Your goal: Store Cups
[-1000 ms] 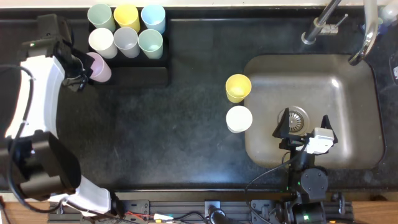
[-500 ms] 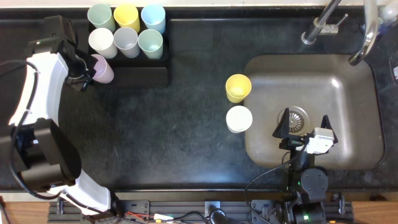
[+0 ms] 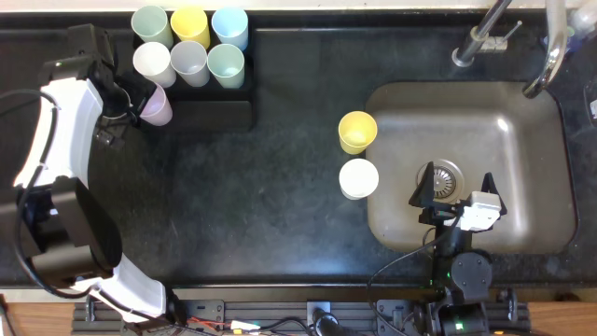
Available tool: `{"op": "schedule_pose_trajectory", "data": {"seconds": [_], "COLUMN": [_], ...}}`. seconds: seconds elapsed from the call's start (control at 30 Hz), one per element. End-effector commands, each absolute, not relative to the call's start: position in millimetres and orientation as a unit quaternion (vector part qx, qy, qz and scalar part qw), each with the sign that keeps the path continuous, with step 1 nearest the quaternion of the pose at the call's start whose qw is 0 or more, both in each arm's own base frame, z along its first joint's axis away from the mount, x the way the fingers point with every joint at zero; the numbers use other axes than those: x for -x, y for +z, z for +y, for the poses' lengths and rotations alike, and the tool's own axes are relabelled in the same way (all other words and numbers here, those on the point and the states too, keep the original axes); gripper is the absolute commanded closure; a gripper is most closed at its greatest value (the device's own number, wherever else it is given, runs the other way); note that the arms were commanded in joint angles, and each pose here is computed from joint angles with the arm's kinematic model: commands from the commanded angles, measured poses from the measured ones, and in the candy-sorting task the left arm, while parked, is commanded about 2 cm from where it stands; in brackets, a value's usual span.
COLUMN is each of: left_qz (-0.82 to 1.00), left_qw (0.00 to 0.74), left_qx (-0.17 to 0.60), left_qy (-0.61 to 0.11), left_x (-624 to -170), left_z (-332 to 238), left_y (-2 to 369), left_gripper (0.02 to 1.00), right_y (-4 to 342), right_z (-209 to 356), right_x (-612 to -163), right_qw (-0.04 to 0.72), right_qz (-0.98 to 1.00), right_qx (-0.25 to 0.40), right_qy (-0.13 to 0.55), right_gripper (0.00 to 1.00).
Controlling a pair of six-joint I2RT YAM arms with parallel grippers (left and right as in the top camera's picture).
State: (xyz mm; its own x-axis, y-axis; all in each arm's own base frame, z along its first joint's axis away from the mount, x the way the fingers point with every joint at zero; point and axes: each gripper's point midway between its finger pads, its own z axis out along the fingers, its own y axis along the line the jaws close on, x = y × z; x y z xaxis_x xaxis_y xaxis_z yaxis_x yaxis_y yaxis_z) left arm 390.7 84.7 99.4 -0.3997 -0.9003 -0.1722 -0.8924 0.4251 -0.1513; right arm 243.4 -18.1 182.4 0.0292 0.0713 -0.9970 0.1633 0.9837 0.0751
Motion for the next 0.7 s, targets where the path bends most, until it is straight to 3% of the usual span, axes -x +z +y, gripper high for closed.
{"op": "schedule_pose_trajectory", "data": {"seconds": [0.03, 0.17, 0.3, 0.47, 0.7], "left_qz": [0.855, 0.905, 0.922, 0.922, 0.944], "left_qw": [0.175, 0.250, 0.315, 0.321, 0.244], "left_qx": [0.484, 0.330, 0.201, 0.160, 0.107], "left_qy": [-0.053, -0.097, -0.101, -0.148, -0.197], "left_x": [-393, -408, -418, -406, -387], "left_z": [61, -10, -115, -236, -315], "left_y": [153, 199, 216, 200, 170], "left_gripper": [0.020, 0.020, 0.020, 0.020, 0.020], "right_y": [179, 179, 179, 179, 179], "right_z": [-18, -18, -18, -18, -18], "right_x": [-244, -244, -244, -244, -244], "right_qw": [0.712, 0.712, 0.712, 0.712, 0.712], "right_qz": [0.696, 0.696, 0.696, 0.696, 0.696], "right_qx": [-0.085, -0.085, -0.085, -0.085, -0.085], "right_qy": [-0.033, -0.033, -0.033, -0.033, -0.033], "right_gripper": [0.003, 0.003, 0.003, 0.005, 0.003]}}
